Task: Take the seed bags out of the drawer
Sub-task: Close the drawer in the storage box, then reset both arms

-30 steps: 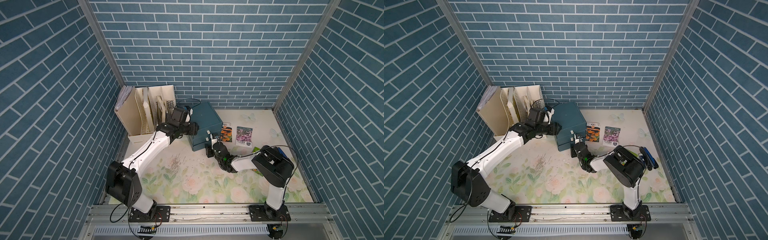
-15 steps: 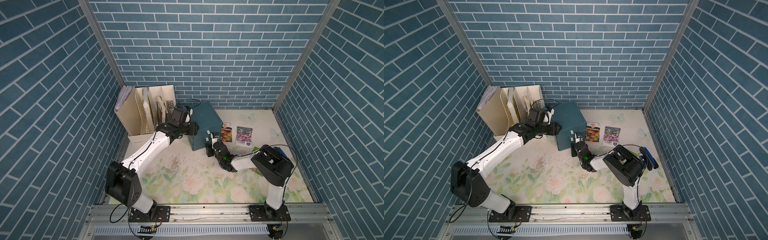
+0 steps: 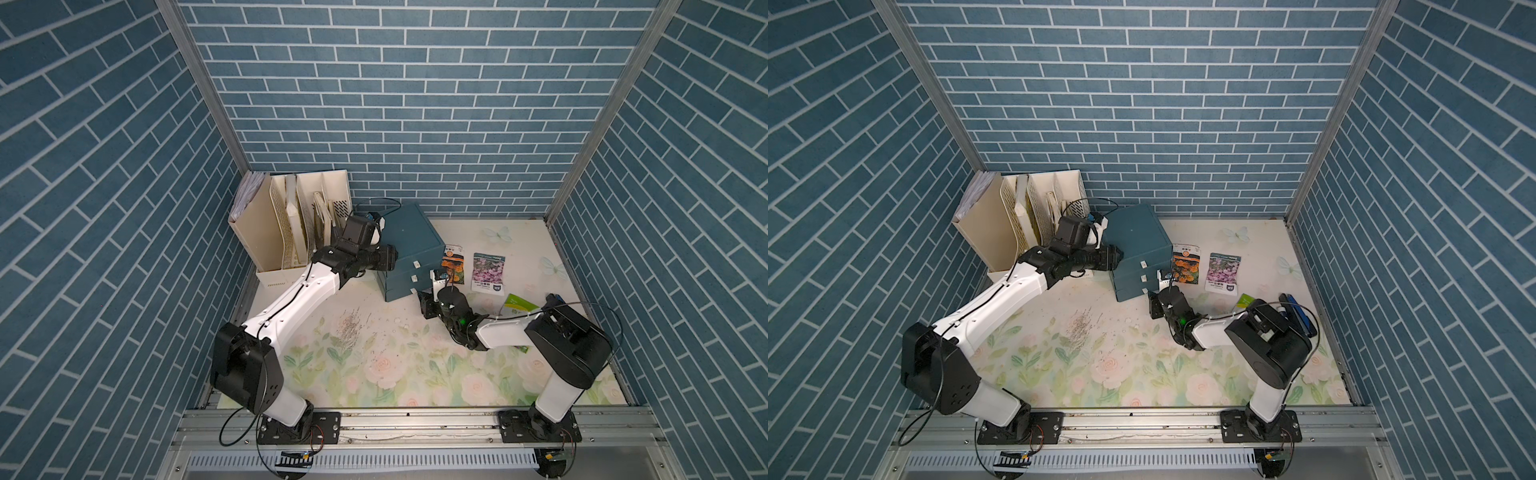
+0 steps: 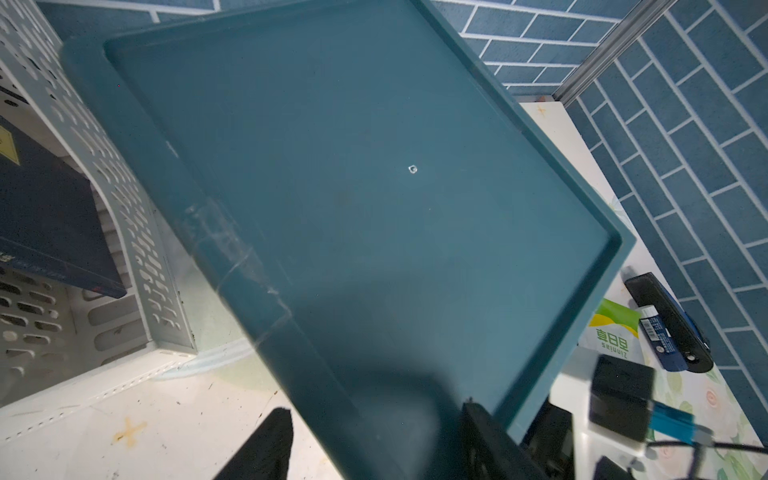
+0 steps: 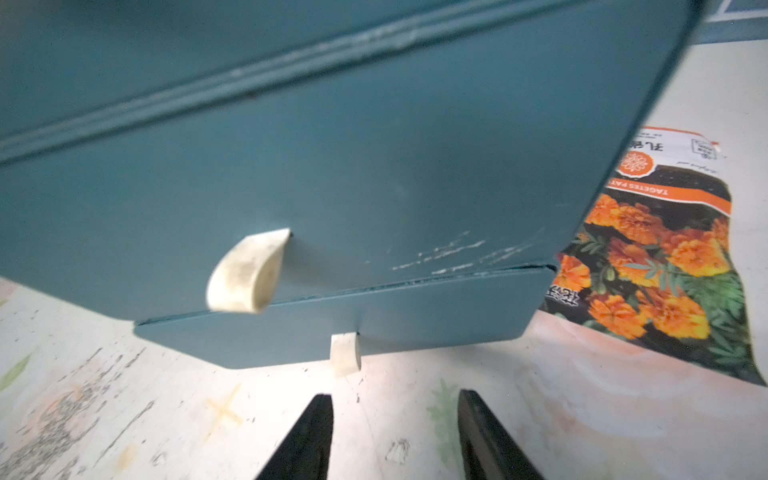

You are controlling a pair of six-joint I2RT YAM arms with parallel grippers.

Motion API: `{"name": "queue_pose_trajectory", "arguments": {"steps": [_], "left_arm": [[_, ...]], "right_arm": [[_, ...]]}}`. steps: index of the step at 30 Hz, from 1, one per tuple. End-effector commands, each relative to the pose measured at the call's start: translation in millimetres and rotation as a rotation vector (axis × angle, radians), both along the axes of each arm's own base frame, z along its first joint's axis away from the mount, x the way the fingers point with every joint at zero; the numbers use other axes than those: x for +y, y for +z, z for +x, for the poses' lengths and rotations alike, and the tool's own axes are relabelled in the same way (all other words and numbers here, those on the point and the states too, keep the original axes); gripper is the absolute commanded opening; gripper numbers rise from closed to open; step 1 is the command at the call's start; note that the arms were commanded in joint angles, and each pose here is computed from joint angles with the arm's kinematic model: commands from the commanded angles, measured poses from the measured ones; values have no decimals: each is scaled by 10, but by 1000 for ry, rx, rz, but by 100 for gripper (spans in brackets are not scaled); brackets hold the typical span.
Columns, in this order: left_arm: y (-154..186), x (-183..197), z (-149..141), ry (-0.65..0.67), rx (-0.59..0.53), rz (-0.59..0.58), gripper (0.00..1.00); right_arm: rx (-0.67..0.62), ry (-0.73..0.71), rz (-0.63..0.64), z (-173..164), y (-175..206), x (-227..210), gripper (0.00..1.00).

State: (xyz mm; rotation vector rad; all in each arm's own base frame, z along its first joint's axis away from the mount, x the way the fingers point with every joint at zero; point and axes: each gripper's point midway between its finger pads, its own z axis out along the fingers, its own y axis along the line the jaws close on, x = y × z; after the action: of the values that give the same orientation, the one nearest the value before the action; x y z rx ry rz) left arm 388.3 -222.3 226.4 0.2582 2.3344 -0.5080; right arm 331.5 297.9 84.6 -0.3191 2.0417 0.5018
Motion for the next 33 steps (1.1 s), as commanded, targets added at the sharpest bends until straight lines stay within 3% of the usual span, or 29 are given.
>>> {"name": "queue_pose_trajectory", "arguments": {"steps": [1, 19, 21, 33], "left_arm": [[-817, 225, -479, -18, 297, 191, 70], [-447, 232, -196, 69, 178, 155, 94], [-350, 221, -149, 78, 152, 143, 100], [548, 248, -19, 132, -105, 25, 100]], "right_arm": [[38, -9, 7, -119, 52, -129, 53], [40, -40, 19, -499, 633, -678, 72], [43, -52, 17, -522, 649, -745, 75], [14, -122, 36, -445, 810, -1098, 94]]}}
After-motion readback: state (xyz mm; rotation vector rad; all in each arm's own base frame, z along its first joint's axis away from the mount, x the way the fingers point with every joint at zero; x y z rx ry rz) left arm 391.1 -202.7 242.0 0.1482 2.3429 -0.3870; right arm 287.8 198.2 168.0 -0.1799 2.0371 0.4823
